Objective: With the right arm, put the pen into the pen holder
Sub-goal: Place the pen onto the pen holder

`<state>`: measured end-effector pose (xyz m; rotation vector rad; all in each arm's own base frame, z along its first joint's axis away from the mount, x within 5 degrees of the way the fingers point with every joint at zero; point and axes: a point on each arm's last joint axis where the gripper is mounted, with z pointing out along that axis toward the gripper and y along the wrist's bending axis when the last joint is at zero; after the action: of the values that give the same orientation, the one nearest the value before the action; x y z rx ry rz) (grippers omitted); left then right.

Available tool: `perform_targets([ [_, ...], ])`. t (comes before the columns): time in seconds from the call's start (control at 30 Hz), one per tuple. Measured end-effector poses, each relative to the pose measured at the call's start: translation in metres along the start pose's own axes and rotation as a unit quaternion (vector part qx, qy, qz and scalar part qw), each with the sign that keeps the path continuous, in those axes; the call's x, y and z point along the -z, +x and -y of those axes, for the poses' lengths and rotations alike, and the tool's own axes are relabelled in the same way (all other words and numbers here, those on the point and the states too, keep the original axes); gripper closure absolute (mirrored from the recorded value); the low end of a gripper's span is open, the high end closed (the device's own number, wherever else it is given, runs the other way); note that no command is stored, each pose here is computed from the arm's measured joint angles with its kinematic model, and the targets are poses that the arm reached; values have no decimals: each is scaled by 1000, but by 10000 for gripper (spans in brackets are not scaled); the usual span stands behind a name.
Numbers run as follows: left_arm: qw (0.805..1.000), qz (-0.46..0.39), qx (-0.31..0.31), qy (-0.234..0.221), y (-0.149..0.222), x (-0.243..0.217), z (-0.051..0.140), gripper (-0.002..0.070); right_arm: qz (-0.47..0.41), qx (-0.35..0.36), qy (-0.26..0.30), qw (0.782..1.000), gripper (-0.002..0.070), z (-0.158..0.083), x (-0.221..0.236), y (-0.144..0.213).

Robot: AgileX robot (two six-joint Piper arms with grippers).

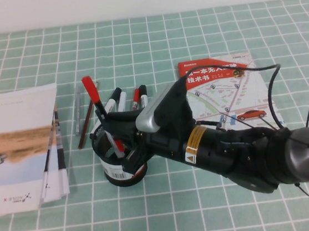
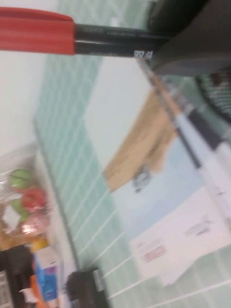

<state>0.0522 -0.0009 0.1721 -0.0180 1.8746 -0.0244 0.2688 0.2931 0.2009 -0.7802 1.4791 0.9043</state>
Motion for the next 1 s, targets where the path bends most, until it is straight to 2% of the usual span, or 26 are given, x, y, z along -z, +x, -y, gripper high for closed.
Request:
perform_targets([
  [0.17, 1000, 0, 0, 0, 0, 0, 0, 679, -31, -4, 8, 999, 622, 3, -3, 14],
  [0.27, 1000, 0, 0, 0, 0, 0, 0, 679, -35, -8, 14, 999, 582, 4, -3, 16],
  [0.43, 1000, 0, 0, 0, 0, 0, 0, 679, -51, -18, 32, 998, 457, 8, -3, 18],
  [0.67, 1000, 0, 0, 0, 0, 0, 0, 679, -58, -15, 39, 997, 425, 8, -1, 12],
  [0.77, 1000, 0, 0, 0, 0, 0, 0, 679, -65, -15, 44, 997, 449, 4, 7, -10],
  [0.83, 1000, 0, 0, 0, 0, 0, 0, 679, -76, -8, 48, 996, 492, -1, 17, -32],
  [0.93, 1000, 0, 0, 0, 0, 0, 0, 679, -110, 13, 64, 992, 608, -7, 37, -62],
  [1.0, 1000, 0, 0, 0, 0, 0, 0, 679, -126, 14, 83, 988, 657, -10, 53, -78],
])
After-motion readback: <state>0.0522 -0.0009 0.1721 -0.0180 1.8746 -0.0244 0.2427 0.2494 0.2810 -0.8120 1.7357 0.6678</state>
